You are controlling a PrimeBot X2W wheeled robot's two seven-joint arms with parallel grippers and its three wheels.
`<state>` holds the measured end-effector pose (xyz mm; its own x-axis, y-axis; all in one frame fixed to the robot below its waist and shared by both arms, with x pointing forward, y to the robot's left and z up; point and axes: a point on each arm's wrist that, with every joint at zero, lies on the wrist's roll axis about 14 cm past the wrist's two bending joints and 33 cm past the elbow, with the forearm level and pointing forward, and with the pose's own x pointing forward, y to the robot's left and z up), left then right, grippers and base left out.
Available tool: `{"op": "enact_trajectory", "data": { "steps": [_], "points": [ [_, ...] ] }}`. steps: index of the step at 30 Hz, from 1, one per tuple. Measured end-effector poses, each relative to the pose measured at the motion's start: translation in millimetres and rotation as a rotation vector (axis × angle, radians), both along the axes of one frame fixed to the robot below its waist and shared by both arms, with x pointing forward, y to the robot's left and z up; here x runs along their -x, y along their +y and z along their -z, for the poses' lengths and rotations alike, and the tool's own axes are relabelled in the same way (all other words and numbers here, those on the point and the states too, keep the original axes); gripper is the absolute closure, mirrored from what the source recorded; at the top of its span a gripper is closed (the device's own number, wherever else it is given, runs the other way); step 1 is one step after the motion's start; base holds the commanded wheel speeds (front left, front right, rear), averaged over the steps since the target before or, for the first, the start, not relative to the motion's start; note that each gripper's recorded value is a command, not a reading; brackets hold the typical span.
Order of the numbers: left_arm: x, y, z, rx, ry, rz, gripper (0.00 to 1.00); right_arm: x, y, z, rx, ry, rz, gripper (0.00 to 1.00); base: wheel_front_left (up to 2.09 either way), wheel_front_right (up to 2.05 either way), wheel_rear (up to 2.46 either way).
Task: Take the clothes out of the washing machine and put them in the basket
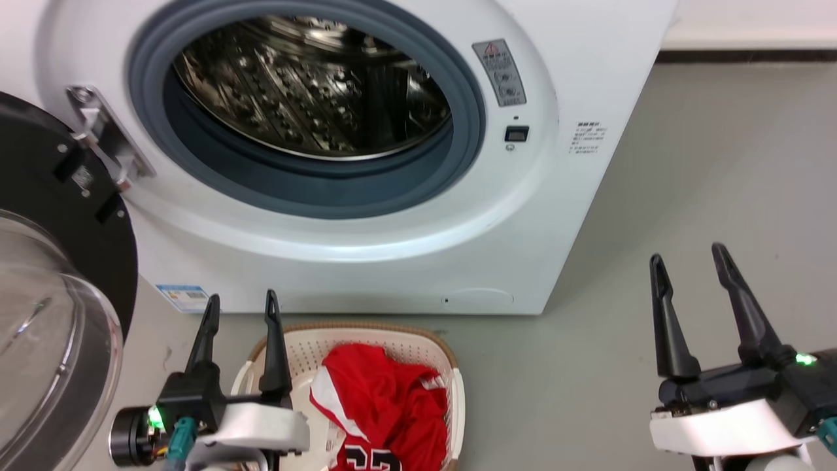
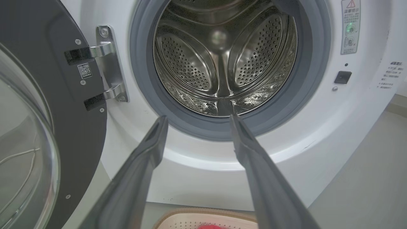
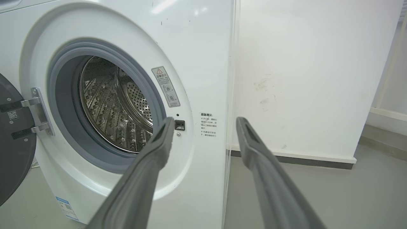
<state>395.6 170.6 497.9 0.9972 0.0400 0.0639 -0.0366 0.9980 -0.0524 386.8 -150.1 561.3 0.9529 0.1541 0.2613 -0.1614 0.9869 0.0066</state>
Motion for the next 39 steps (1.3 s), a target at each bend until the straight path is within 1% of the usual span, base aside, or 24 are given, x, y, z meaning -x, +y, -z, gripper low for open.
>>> {"op": "enact_trajectory", "data": {
  "steps": [6,8,15,22,39],
  "points": [
    [20,-2,-11,-0.06,-0.029,-0.003,0.0,17,-2,-2,-0.001,0.0,0.007,0.0,0.0,0.0,0.0],
    [26,-2,-13,-0.048,-0.034,-0.009,0.0,22,-4,-1,-0.001,0.003,0.011,0.0,0.0,0.0,0.0],
    [43,4,-13,-0.054,-0.032,-0.033,0.0,38,-4,3,-0.003,0.018,0.012,0.0,0.0,0.0,0.0],
    [49,8,-12,-0.055,-0.028,-0.045,0.0,44,-4,8,-0.006,0.034,0.011,0.0,0.0,0.0,0.0],
    [53,7,-11,-0.06,-0.026,-0.022,0.0,48,-5,11,-0.016,0.044,0.014,0.0,0.0,0.0,0.0]
  ]
}}
